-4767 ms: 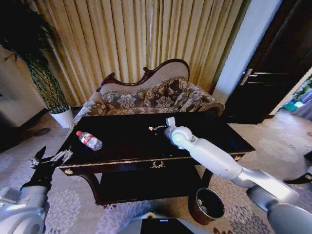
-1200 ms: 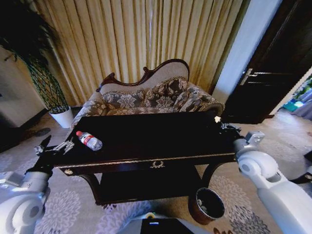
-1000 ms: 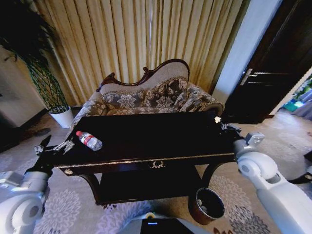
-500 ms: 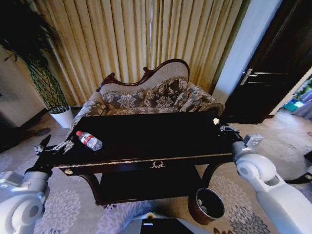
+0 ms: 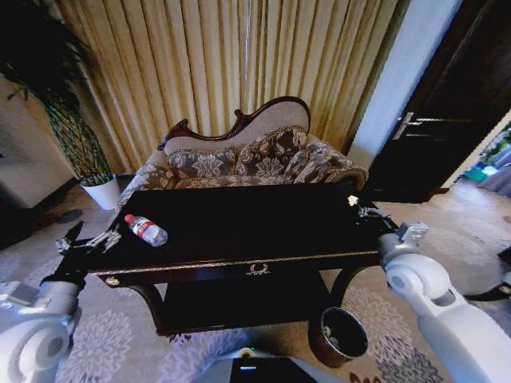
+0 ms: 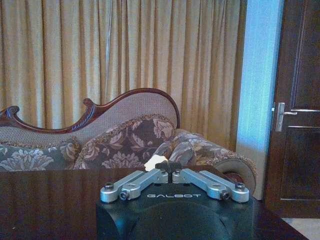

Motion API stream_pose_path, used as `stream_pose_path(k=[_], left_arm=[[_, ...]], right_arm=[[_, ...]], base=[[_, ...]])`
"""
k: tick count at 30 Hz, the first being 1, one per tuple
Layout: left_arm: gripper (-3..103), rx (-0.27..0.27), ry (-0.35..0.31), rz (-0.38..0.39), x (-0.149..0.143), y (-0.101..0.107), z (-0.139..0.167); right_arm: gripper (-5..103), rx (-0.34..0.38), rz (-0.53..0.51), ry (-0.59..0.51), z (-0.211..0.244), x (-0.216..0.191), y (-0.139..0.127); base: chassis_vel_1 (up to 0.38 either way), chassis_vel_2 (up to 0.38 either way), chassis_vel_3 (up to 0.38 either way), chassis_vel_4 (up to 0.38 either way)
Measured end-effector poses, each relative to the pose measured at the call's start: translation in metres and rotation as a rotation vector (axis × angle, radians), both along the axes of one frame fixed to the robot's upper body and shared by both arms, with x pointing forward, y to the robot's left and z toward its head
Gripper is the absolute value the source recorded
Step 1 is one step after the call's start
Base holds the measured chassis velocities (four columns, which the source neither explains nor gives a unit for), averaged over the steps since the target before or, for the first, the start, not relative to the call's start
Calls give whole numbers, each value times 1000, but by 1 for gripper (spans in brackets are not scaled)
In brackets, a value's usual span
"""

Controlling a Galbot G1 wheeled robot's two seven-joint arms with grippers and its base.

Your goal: Move to the front of the table and place the trash on the table into the trash bin.

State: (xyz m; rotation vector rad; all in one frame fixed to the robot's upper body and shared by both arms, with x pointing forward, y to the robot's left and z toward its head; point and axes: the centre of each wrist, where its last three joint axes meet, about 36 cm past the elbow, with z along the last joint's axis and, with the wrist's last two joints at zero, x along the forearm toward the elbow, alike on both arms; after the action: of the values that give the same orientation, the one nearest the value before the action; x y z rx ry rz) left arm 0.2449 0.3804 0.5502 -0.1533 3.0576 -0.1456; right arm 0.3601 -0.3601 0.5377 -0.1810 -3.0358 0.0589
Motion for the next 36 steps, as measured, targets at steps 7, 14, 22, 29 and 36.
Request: stream_pose_path(k=[7,14,22,29,36], left_arm=[[100,1,-1,1,-1,0,0],[100,1,-3,0,-1,-1,1],[100,0,-3,1,-1,-1,0],[100,3,-1,1,-1,-1,1],[100,6,4,10,-3,1,0]], right_arm=[[0,5,0,1,-2,0,1],[0,7,-5,2,-3,1,0],[0,10,-9,3,-4,2,-1],[0,12,-10,2,-5,2,-1],[0,21,-14,3,-8,1,1]], base=[[0,0,0,0],[44,-40,-47,40],[71,-65,-68,67],[75,-75,-61,62],[75,-55,-65,62]])
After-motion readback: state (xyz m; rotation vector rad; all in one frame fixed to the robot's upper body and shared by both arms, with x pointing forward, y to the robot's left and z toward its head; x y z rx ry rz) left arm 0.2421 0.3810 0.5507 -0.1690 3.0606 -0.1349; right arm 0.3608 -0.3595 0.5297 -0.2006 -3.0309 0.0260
